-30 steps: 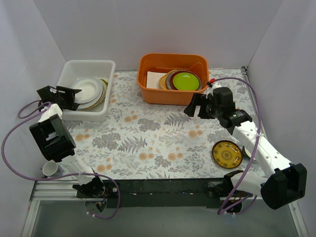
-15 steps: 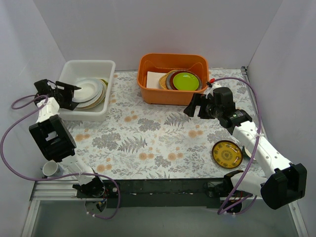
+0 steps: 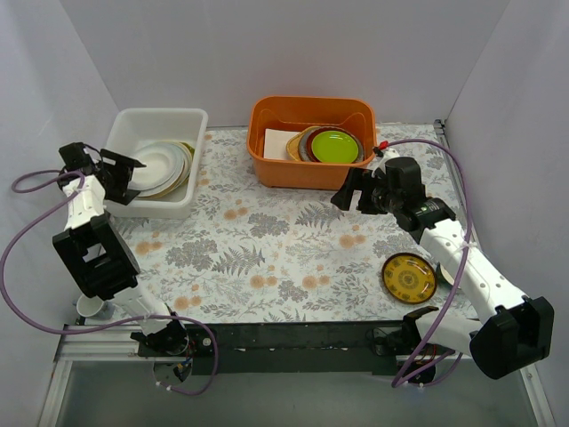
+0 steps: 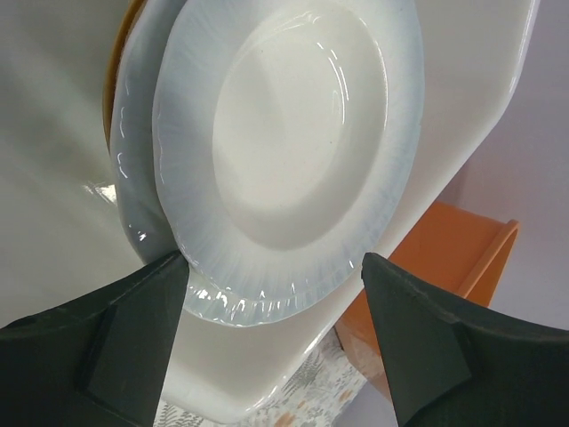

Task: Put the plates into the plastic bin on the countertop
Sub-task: Place the plate in the plastic bin, then pick up the plate from the corner of the board.

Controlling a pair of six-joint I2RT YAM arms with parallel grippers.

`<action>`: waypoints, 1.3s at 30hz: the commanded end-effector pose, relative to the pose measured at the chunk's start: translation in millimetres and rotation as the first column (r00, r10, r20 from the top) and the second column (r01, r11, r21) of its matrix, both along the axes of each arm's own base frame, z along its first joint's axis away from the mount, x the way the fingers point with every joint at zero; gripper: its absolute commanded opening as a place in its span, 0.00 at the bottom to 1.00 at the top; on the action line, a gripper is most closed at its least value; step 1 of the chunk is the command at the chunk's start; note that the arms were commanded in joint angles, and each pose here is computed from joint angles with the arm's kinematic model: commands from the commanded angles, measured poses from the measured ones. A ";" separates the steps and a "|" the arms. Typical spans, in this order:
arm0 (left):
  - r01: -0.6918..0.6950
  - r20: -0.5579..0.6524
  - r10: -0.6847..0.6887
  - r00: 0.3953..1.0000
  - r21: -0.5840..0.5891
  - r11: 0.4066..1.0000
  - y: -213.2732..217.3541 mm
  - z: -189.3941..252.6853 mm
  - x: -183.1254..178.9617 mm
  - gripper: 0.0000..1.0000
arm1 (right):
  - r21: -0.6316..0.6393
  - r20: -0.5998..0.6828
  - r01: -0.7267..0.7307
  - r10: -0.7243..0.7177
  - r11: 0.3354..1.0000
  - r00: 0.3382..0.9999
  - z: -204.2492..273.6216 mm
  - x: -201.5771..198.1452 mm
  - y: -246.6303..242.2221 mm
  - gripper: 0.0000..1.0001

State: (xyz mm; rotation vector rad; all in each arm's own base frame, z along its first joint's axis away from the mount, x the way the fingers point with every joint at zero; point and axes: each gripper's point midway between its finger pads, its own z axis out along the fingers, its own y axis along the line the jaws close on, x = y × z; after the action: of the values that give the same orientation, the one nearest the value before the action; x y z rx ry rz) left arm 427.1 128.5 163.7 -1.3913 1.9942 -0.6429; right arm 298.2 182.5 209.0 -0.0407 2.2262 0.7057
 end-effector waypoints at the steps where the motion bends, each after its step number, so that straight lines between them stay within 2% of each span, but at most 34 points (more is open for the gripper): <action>1: 0.014 -0.059 -0.006 0.998 0.138 0.990 11.1 17.4 -21.1 0.79 | 0.047 0.067 -0.010 0.007 0.999 0.998 24.3 3.3 3.3 0.98; 5: 0.011 -0.072 0.006 0.997 0.239 0.971 24.7 31.3 -27.0 0.79 | 0.059 0.078 -0.019 0.014 0.998 0.997 29.2 1.8 4.8 0.98; 9: 0.010 -0.097 0.019 0.995 0.291 0.957 26.6 34.2 -34.6 0.79 | 0.064 0.086 -0.019 0.013 0.998 0.996 33.7 1.0 4.2 0.98; 16: 0.054 -0.104 -0.017 0.994 0.372 0.927 9.3 48.3 -46.7 0.79 | 0.065 0.097 -0.021 0.014 0.998 0.995 40.7 -2.0 3.2 0.98; 20: 0.126 -0.087 -0.099 0.991 0.410 0.903 -22.1 64.6 -46.6 0.79 | 0.066 0.102 -0.019 0.012 0.998 0.995 42.8 -2.4 1.8 0.98; 27: 0.187 0.034 -0.224 0.974 0.435 0.881 -76.9 108.8 -49.6 0.80 | 0.064 0.102 -0.018 0.011 0.998 0.995 42.6 -2.7 1.0 0.98; 33: 0.223 0.160 -0.330 0.930 0.469 0.855 -132.4 154.8 -52.5 0.80 | 0.067 0.094 -0.022 0.015 0.998 0.995 39.2 -2.8 2.2 0.98; 36: 0.260 0.181 -0.379 0.908 0.466 0.846 -157.8 165.4 -52.9 0.81 | 0.071 0.095 -0.022 0.015 0.997 0.995 39.3 -2.9 2.6 0.98; 37: 0.301 0.178 -0.422 0.889 0.469 0.831 -177.6 165.2 -54.2 0.81 | 0.072 0.096 -0.023 0.016 0.997 0.995 39.3 -2.8 2.9 0.98; 39: 0.294 0.172 -0.429 0.887 0.508 0.810 -187.5 167.2 -53.4 0.82 | 0.071 0.093 -0.024 0.018 0.997 0.996 38.1 -2.9 3.1 0.98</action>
State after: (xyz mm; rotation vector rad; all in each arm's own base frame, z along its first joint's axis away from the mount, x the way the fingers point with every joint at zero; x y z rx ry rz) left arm 376.2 -38.7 306.4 -0.6533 2.0762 -0.4614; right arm 291.7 183.6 224.2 -0.0520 2.1852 0.7470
